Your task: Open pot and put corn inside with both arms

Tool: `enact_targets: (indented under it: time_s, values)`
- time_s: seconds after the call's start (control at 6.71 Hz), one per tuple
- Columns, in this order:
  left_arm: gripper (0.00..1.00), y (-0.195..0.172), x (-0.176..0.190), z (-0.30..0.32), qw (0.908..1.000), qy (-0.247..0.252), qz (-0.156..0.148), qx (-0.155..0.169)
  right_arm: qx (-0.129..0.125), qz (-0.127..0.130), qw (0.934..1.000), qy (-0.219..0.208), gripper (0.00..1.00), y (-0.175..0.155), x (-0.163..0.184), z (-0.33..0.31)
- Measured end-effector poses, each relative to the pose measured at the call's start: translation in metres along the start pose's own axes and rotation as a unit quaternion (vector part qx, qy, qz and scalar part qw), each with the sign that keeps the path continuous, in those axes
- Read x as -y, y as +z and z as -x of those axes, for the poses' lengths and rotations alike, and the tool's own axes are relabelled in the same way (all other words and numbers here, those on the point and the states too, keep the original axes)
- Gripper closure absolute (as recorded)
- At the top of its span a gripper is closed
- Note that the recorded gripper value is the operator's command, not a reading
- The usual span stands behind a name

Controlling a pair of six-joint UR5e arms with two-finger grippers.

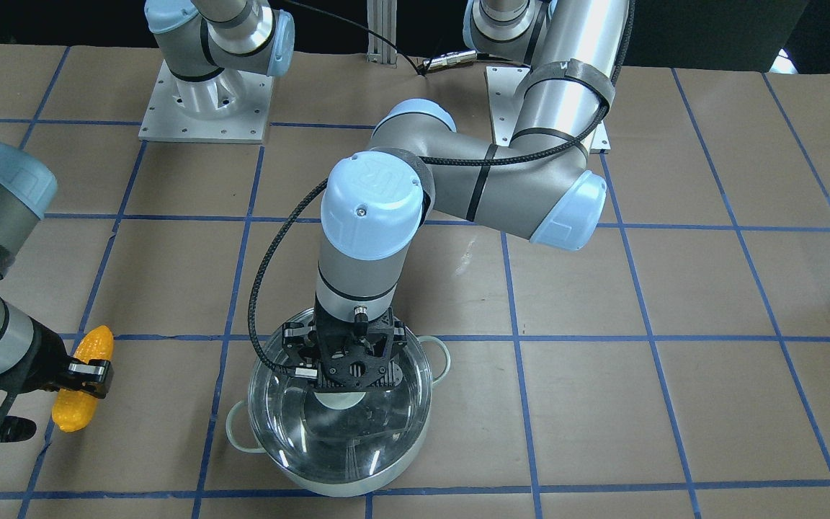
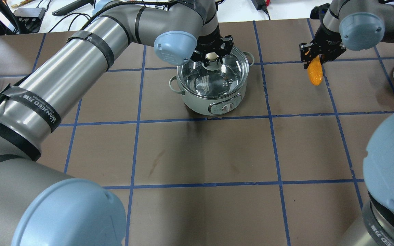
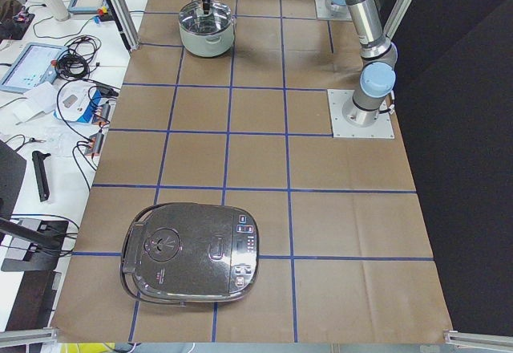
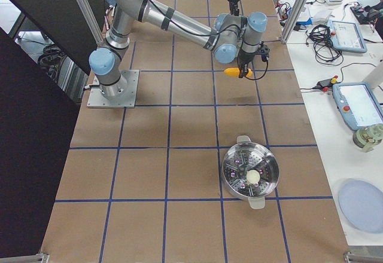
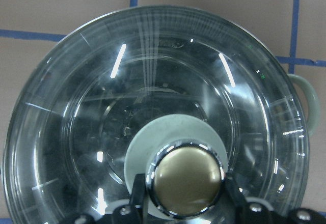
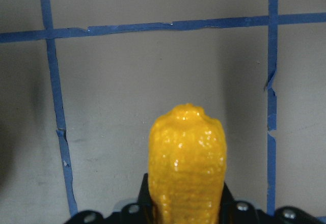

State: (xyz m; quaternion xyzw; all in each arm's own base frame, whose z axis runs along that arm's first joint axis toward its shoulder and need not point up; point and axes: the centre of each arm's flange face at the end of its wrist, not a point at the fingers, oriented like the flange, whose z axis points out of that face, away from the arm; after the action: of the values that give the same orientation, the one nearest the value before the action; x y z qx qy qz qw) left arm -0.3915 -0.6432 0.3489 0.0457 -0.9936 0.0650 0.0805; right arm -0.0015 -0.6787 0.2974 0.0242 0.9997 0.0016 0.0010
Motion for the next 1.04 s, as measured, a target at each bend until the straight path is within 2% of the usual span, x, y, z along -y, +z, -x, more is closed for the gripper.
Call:
enact_targets:
  time_s: [0.3, 0.6, 0.74, 0.89, 1.04]
  values:
    - [0.86, -0.054, 0.004, 0.024, 0.9999, -0.006, -0.01, -0.001, 0.017, -0.008, 0.9998, 0.004, 0.91, -0.004, 0.0, 0.03]
    - [0.86, -0.107, 0.03, 0.126, 0.9998, 0.009, 0.005, 0.017, 0.026, -0.031, 0.999, -0.016, 0.91, -0.024, -0.008, 0.132]
    - [0.89, -0.105, 0.047, 0.198, 0.9992, 0.023, 0.02, 0.027, 0.03, -0.043, 0.9984, -0.02, 0.91, -0.036, -0.019, 0.195]
    - [0.89, -0.086, 0.057, 0.265, 0.9984, 0.034, 0.032, 0.03, 0.035, -0.052, 0.998, -0.013, 0.9, -0.044, -0.031, 0.24]
    - [0.88, -0.055, 0.058, 0.323, 0.9983, 0.038, 0.032, 0.031, 0.04, -0.061, 0.9972, -0.014, 0.9, -0.041, -0.037, 0.269]
